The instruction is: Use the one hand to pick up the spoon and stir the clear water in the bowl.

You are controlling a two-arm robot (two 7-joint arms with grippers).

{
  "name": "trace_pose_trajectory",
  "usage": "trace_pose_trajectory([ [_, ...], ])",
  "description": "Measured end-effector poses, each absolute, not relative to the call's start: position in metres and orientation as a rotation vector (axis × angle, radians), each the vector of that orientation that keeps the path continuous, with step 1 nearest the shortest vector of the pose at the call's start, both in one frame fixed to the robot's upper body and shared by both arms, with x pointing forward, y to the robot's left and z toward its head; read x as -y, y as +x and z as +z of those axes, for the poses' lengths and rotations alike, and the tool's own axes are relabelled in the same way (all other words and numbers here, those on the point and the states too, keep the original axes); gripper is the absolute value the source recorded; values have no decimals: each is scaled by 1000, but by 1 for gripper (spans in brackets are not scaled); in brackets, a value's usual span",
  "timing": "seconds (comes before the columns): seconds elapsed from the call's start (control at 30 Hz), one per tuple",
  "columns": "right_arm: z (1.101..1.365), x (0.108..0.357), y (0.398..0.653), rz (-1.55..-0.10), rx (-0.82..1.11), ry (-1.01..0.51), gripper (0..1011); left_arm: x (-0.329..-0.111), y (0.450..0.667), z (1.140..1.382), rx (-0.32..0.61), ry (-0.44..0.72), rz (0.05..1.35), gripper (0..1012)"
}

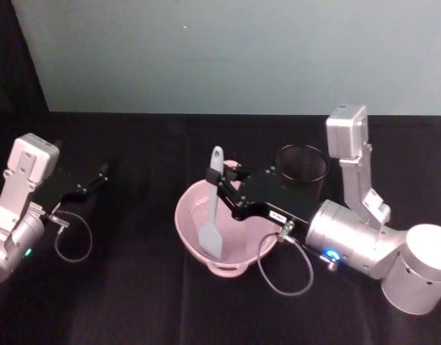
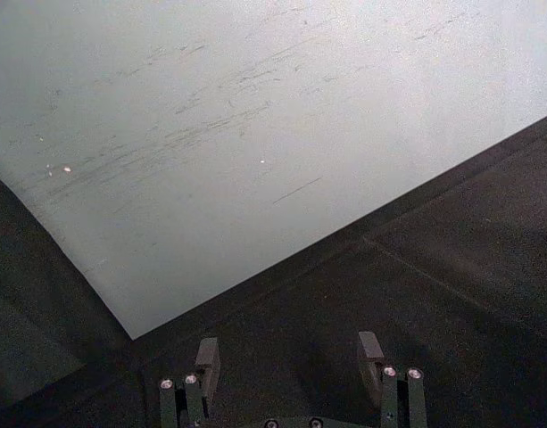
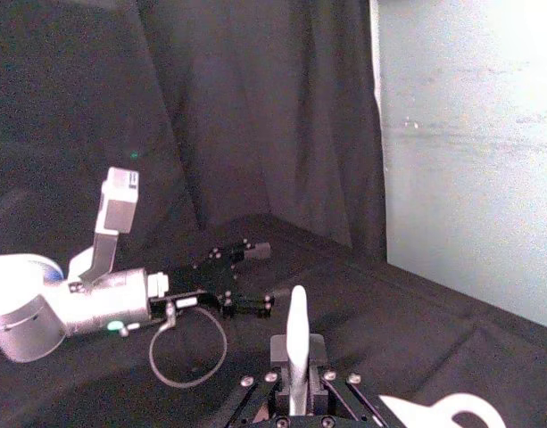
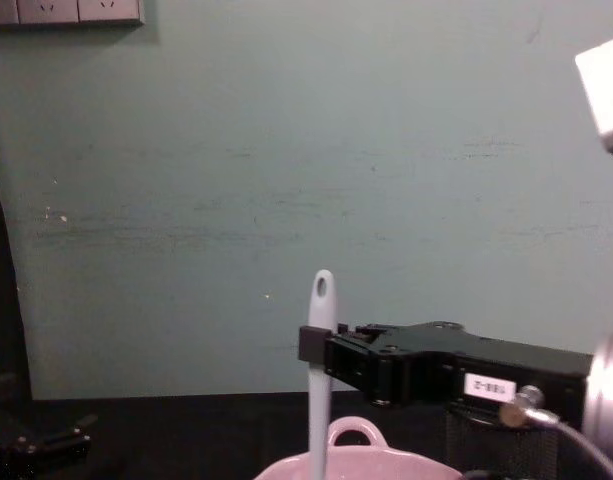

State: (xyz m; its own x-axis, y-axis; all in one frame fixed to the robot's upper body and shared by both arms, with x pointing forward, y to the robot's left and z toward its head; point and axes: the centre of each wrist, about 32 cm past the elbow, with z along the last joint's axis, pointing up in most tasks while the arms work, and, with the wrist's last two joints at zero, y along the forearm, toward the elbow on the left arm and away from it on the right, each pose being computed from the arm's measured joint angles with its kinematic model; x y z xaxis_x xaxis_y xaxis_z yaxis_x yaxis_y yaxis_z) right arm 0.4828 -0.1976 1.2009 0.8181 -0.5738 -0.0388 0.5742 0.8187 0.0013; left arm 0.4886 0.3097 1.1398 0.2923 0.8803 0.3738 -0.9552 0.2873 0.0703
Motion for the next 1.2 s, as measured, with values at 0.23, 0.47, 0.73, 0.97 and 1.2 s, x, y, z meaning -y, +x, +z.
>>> trace_pose_trajectory([
  [0.23, 1192, 183, 499, -636, -14, 44, 123, -310, 489, 1140, 285, 304, 1248, 1011],
  [0.47, 1185, 177, 516, -705, 21, 50, 123, -310, 489, 1140, 285, 305, 1248, 1011],
  [0.73, 1184, 187, 529, -790, 56, 51, 123, -310, 489, 1140, 285, 305, 1248, 1011],
  [0.97, 1186, 202, 528, -823, 84, 40, 123, -310, 489, 1140, 285, 305, 1248, 1011],
  [1.2, 1190, 217, 514, -812, 82, 19, 123, -310, 489, 1140, 285, 304, 1248, 1011],
])
